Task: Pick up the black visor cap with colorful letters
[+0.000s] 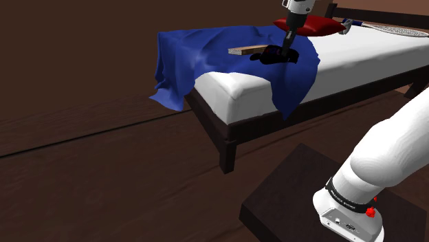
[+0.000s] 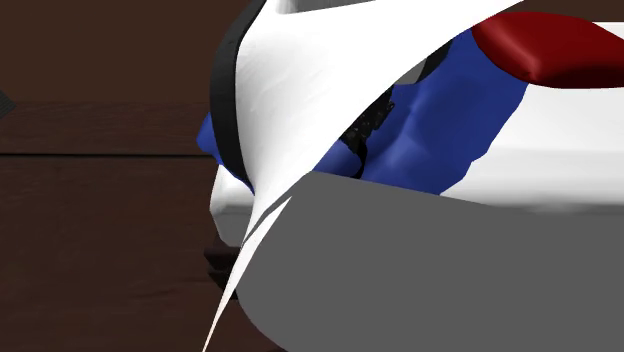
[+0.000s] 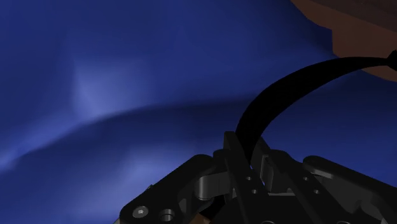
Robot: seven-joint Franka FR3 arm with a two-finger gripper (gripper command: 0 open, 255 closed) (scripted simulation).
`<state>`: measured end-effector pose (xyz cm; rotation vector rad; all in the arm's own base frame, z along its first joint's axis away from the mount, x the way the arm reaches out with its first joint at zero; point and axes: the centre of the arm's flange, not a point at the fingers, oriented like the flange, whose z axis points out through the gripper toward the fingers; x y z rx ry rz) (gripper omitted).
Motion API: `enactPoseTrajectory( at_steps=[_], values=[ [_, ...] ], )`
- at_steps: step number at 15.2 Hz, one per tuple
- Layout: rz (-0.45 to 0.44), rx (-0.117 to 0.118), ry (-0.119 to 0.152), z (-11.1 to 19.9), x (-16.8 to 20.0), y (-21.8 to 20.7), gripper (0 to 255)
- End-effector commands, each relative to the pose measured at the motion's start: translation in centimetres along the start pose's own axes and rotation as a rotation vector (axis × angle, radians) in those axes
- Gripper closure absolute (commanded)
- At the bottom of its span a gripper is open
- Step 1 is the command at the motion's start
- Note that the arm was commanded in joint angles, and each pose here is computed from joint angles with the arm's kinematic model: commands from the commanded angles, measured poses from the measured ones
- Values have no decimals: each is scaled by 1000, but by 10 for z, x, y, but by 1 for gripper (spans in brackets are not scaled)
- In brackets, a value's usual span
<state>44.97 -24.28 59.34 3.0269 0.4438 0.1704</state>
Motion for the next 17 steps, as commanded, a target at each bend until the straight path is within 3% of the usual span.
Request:
enactPoseTrajectory(
  at_steps=[1, 17],
  values=[
    [0, 0, 0, -5, 1, 1, 255],
    [0, 0, 0, -79, 8, 8, 255]
  ],
)
